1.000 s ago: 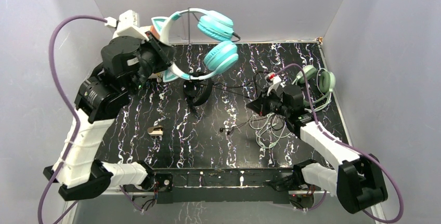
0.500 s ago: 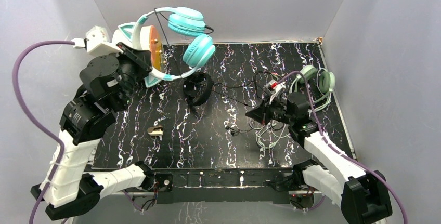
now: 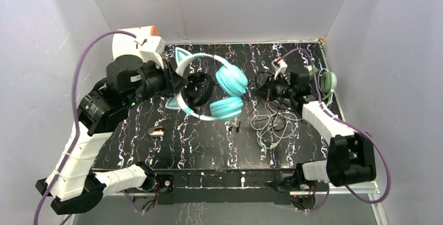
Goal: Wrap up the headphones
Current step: Wrap the headphones cable around the headphones.
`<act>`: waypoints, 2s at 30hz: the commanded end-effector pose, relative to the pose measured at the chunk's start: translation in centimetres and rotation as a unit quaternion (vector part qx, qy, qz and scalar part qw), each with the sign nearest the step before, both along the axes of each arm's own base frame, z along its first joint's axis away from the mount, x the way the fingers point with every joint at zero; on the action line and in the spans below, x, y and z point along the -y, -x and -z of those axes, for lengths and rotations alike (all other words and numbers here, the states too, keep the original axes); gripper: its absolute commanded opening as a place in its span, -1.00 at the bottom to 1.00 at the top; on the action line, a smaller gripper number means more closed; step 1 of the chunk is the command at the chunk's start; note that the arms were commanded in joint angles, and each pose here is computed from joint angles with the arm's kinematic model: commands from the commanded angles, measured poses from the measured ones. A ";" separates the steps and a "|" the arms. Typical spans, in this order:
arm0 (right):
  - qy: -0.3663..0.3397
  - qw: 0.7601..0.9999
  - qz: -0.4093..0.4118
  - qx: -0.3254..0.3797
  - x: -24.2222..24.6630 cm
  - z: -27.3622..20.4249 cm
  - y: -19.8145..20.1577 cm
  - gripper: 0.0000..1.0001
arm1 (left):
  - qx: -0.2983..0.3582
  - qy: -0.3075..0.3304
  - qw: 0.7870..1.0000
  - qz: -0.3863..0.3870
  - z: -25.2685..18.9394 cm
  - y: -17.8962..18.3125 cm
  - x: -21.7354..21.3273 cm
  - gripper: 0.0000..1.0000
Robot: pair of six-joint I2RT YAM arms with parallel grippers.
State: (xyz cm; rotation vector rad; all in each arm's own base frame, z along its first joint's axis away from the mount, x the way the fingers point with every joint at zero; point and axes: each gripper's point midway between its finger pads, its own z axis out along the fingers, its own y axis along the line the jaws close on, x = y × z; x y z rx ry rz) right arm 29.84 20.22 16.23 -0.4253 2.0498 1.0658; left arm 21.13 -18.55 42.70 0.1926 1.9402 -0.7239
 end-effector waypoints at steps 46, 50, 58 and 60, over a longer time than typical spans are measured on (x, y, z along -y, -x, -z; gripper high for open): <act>-0.136 0.971 -0.181 -0.071 -9.5 -19.8 3.8 -1.00 | -0.054 -0.408 0.896 -0.166 14.3 -11.4 -5.1 -1.00; -0.166 0.965 -0.187 -0.076 -11.4 -20.8 6.3 -1.00 | -0.027 -0.344 0.914 -0.213 11.5 -12.3 -4.6 -1.00; -0.195 0.973 -0.124 -0.015 -14.5 -21.9 8.0 -1.00 | 0.002 -0.228 0.933 -0.279 7.1 -13.6 -3.6 -1.00; -0.195 0.976 -0.098 0.007 -14.8 -21.6 8.3 -1.00 | 0.008 -0.195 0.936 -0.294 6.0 -13.7 -3.5 -1.00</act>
